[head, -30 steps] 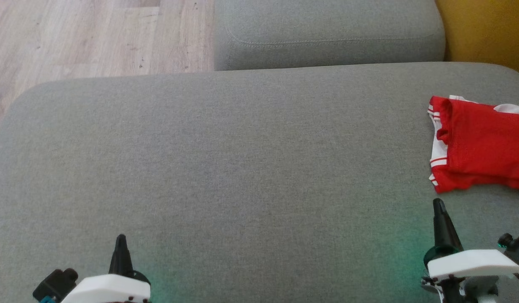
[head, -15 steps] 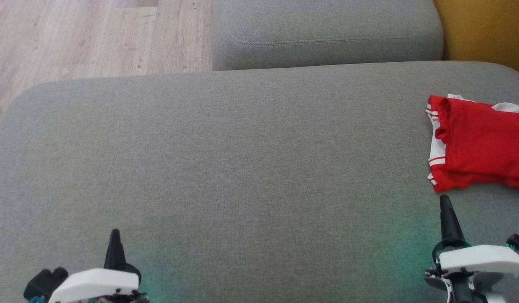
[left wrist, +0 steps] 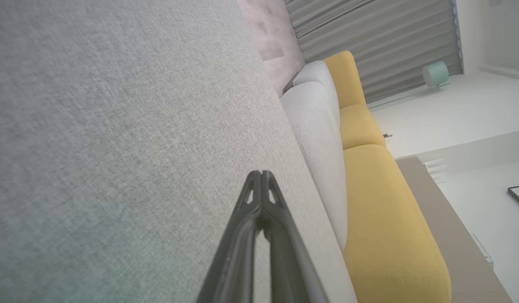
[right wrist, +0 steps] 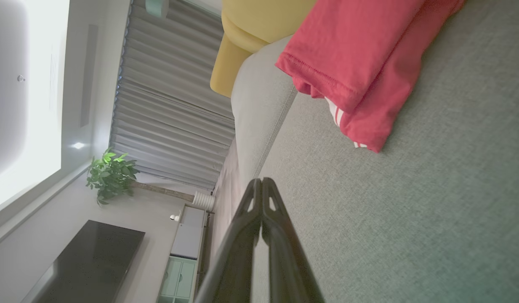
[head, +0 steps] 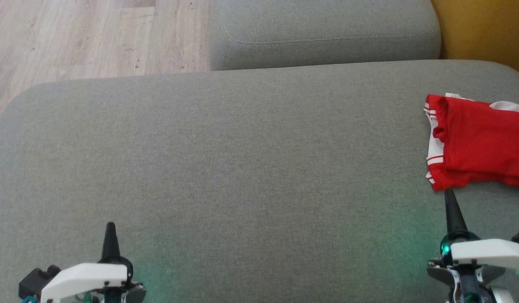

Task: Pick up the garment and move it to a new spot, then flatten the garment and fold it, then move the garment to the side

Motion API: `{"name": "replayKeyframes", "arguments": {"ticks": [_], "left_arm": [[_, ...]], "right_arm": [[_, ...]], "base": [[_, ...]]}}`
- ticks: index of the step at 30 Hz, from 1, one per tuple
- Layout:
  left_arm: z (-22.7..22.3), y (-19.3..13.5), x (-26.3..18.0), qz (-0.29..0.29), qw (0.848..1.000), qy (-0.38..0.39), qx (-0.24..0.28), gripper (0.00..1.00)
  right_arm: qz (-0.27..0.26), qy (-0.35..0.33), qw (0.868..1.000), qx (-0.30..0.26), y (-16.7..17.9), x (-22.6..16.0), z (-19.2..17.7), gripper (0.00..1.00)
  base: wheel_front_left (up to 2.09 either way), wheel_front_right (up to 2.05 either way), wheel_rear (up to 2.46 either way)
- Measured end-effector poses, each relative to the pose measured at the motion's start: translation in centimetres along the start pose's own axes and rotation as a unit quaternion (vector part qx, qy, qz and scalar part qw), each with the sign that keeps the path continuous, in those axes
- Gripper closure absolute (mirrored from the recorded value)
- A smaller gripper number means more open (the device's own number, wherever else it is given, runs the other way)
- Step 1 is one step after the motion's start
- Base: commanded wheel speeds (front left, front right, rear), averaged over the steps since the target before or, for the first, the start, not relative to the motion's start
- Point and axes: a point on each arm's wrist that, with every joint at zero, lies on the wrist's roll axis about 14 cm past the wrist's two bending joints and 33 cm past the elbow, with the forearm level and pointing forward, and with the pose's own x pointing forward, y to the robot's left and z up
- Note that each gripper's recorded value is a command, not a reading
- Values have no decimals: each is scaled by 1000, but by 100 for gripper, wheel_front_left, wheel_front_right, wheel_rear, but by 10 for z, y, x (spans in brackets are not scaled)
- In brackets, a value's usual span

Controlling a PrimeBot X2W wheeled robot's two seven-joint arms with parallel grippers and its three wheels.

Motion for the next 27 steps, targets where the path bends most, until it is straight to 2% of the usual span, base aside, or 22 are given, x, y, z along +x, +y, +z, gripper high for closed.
{"name": "replayKeyframes", "arguments": {"ticks": [15, 27], "left_arm": [[10, -10, 5, -23, 997, -8, -78, 100], [18, -21, 9, -50, 989, -14, -139, 100]], "right_arm": [[7, -13, 996, 87, 4, 5, 11, 100], [13, -23, 987, 156, 5, 7, 18, 100]], "base": [[0, 0, 0], [0, 0, 0]]}}
